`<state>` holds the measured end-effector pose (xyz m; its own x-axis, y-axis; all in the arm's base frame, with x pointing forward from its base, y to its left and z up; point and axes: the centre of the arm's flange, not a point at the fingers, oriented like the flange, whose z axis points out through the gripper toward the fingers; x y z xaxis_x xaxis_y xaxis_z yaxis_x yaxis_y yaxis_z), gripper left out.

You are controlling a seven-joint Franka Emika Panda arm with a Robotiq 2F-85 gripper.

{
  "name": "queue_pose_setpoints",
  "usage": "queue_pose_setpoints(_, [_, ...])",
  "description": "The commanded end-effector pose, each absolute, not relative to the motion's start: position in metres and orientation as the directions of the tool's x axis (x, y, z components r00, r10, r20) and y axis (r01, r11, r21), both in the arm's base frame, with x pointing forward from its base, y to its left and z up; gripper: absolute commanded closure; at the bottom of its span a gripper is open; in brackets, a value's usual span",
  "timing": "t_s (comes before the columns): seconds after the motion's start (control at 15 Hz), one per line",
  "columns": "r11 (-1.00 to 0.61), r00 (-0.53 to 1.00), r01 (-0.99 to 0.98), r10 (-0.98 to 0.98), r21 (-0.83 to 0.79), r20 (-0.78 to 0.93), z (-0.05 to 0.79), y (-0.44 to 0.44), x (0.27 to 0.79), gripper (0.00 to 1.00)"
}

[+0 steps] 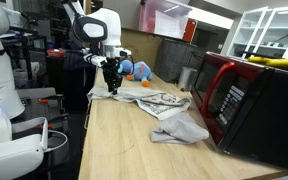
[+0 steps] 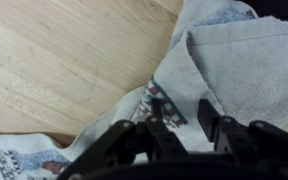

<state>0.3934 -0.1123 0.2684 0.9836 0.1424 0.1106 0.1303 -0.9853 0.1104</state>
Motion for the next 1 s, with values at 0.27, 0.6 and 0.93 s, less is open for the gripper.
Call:
queue_pose_setpoints(0.27, [-0.985,0.983,0.116,0.132,0.126,0.126,0.273,-0.114,0.387,1.00])
queue_pose_setpoints(0.6, [-0.986,0.982,0.117,0.132,0.116,0.135,0.283,-0.114,0.380,1.00])
queue_pose_setpoints(0.93, [-0.985,0.980,0.131,0.146,0.109,0.137,0.292,-0.106,0.366,0.50])
